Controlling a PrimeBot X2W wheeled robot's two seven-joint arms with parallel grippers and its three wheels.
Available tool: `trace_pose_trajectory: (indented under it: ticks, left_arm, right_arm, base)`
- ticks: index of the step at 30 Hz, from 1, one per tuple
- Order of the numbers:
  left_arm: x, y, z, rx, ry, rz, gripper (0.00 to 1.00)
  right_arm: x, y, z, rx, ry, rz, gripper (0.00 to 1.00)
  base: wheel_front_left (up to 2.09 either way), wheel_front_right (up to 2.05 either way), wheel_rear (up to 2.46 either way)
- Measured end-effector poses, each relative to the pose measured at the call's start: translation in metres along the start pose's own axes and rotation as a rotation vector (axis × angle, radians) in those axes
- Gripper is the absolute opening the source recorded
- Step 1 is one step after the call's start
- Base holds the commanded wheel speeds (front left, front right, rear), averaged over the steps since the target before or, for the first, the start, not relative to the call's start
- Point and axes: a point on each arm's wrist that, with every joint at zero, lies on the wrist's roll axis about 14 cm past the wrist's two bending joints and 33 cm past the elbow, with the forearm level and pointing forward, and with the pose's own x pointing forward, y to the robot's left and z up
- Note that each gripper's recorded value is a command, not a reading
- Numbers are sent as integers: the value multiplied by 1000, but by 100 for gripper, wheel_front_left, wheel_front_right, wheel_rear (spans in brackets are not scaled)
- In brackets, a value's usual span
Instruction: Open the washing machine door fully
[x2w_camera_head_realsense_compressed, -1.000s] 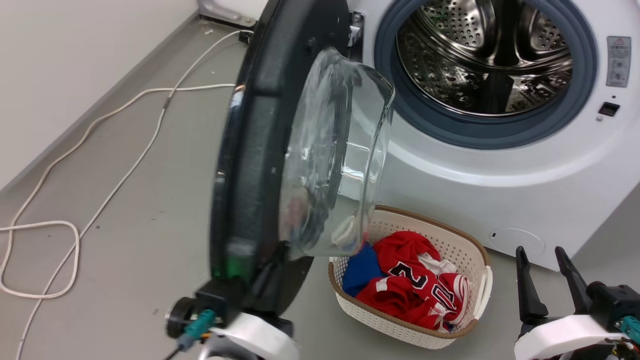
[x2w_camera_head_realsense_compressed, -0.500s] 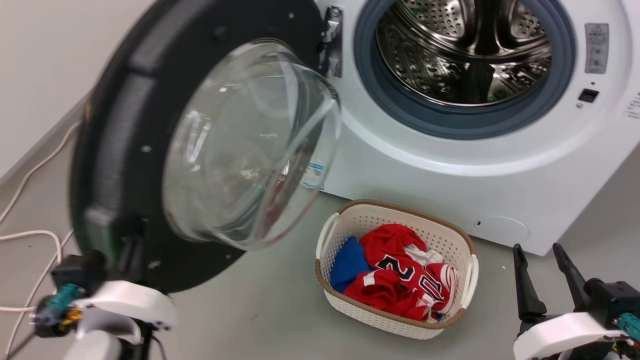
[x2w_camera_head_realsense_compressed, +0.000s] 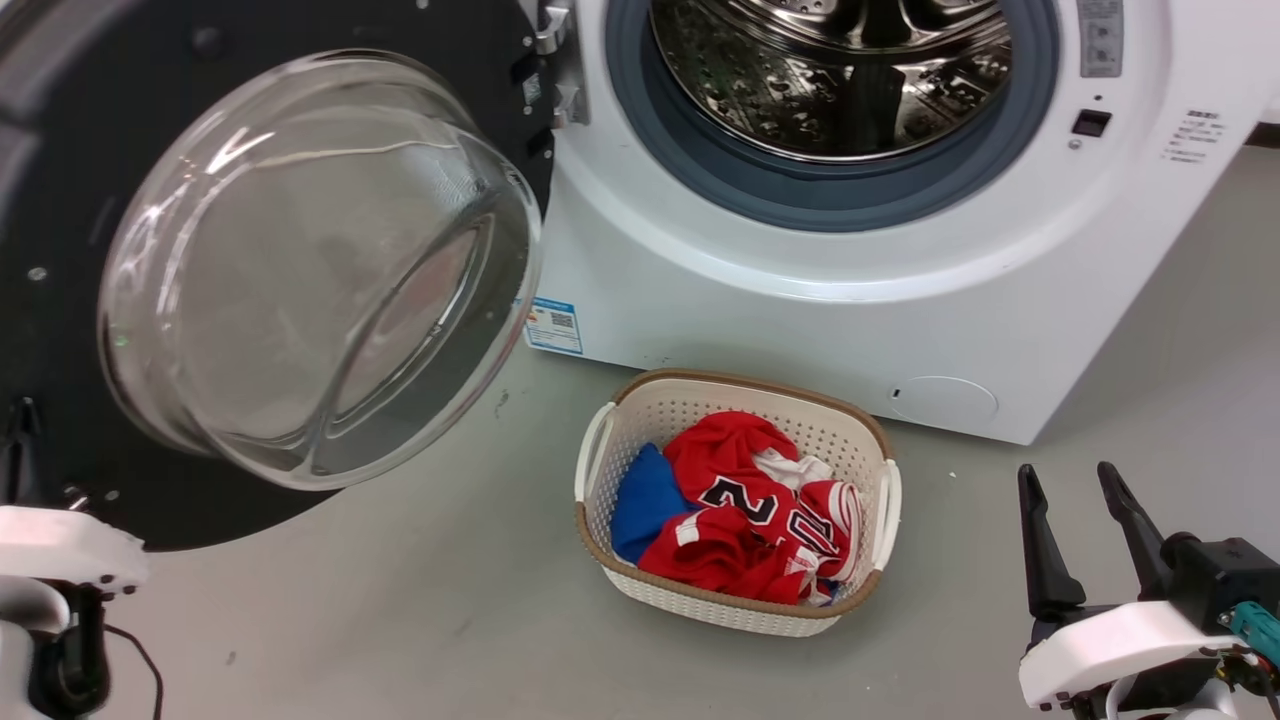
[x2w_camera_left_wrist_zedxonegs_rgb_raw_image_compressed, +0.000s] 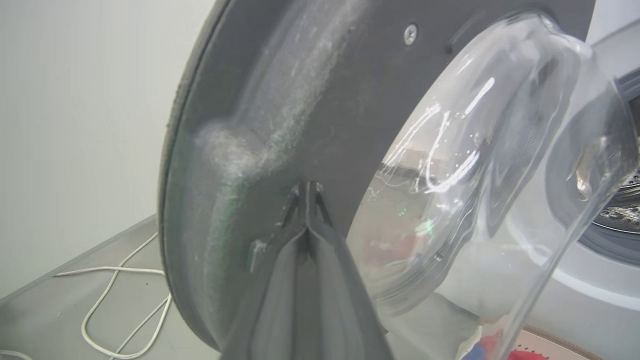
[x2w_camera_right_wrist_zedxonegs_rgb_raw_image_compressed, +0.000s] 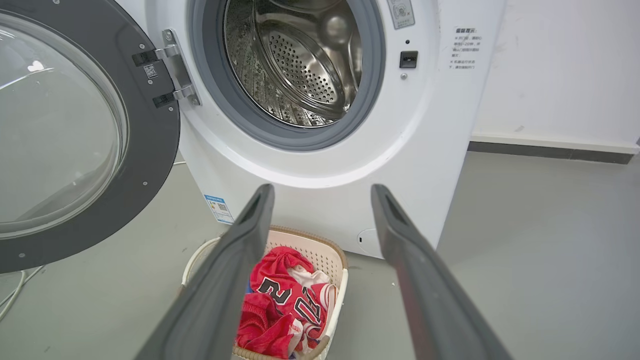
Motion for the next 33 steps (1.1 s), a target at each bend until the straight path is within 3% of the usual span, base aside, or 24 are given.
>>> trace_pose_trajectory:
  ticks: [9, 19, 33]
  left_arm:
    - [9, -2, 7, -10, -31, 14, 0]
    - [-35, -38, 1, -25, -61, -81, 0]
    - [-85, -155, 2, -46, -54, -412, 0]
  right_arm:
    - [-7, -11, 3, -2, -12, -34, 100]
    - [-15, -12, 13, -6, -39, -43, 100]
    - [-29, -16, 28, -33, -82, -62, 100]
  base:
    - [0, 0, 0]
    - [0, 0, 0]
    - [0, 0, 0]
